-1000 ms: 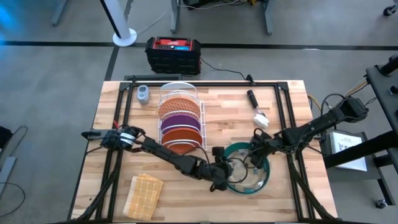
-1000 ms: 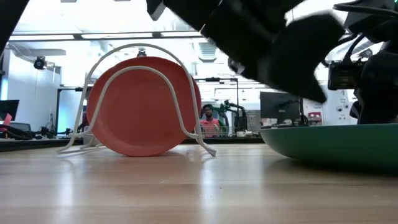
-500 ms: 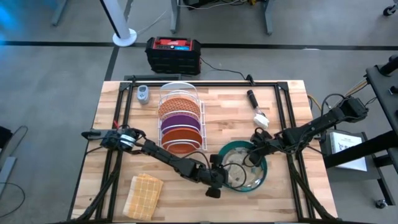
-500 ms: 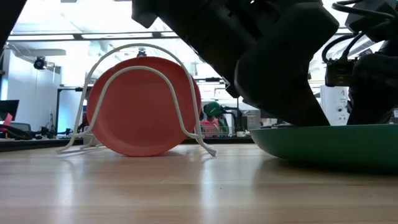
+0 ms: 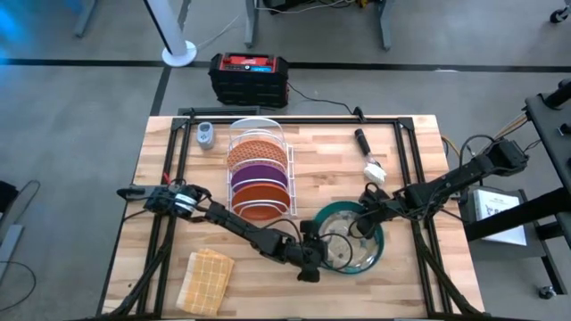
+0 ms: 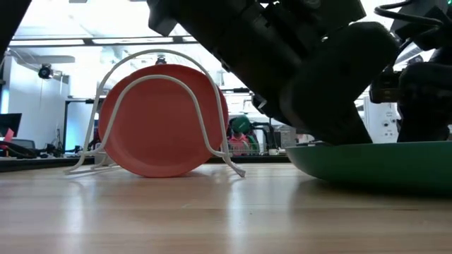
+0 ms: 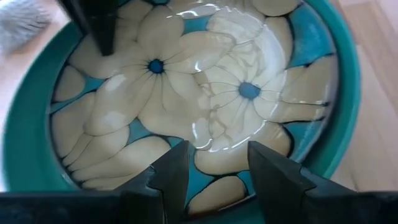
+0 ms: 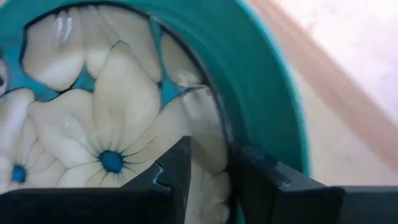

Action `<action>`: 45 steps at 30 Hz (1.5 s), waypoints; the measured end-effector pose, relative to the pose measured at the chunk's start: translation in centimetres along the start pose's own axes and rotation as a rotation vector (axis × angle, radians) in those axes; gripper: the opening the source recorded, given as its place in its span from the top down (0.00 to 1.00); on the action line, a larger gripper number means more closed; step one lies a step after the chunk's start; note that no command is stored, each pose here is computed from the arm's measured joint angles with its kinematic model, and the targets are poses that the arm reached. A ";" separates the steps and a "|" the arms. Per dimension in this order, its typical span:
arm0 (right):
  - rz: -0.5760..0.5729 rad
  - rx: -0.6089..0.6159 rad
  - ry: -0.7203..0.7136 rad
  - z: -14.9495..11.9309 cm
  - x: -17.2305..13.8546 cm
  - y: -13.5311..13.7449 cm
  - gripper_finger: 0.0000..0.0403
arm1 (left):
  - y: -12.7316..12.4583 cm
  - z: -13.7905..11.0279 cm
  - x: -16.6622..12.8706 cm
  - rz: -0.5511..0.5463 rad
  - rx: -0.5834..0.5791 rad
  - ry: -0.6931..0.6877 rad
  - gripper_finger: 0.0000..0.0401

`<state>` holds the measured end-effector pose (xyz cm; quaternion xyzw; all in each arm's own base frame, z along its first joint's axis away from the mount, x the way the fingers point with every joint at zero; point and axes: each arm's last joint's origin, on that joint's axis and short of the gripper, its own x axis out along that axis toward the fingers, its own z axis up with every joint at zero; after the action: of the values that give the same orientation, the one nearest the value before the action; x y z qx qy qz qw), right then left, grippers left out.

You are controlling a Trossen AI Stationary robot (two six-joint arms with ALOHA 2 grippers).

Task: Sort dishes
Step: Put the white/blue plate into the dish rack

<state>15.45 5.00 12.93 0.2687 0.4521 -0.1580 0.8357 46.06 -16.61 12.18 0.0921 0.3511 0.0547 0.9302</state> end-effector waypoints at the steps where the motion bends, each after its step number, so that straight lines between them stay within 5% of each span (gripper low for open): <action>1: 0.010 0.006 0.008 0.0 0.0 0.0 0.73 | 0.0 0.0 0.0 0.013 0.001 -0.001 0.62; 10: 0.140 0.079 -0.048 -1.0 1.1 -0.8 0.68 | 1.3 -0.4 0.7 0.088 -0.019 0.018 0.62; 22: 0.174 0.097 -0.094 -1.2 1.4 -1.0 0.96 | 1.5 -0.4 0.9 0.074 -0.020 0.021 0.62; 45: 0.244 0.070 -0.173 -0.6 -0.1 -0.8 1.00 | 1.7 1.6 -0.5 0.109 0.039 -0.076 0.62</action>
<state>14.64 4.74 12.50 0.3359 0.3365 -0.0934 0.8748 46.71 -15.22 14.00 0.1311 0.3110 0.0950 0.9365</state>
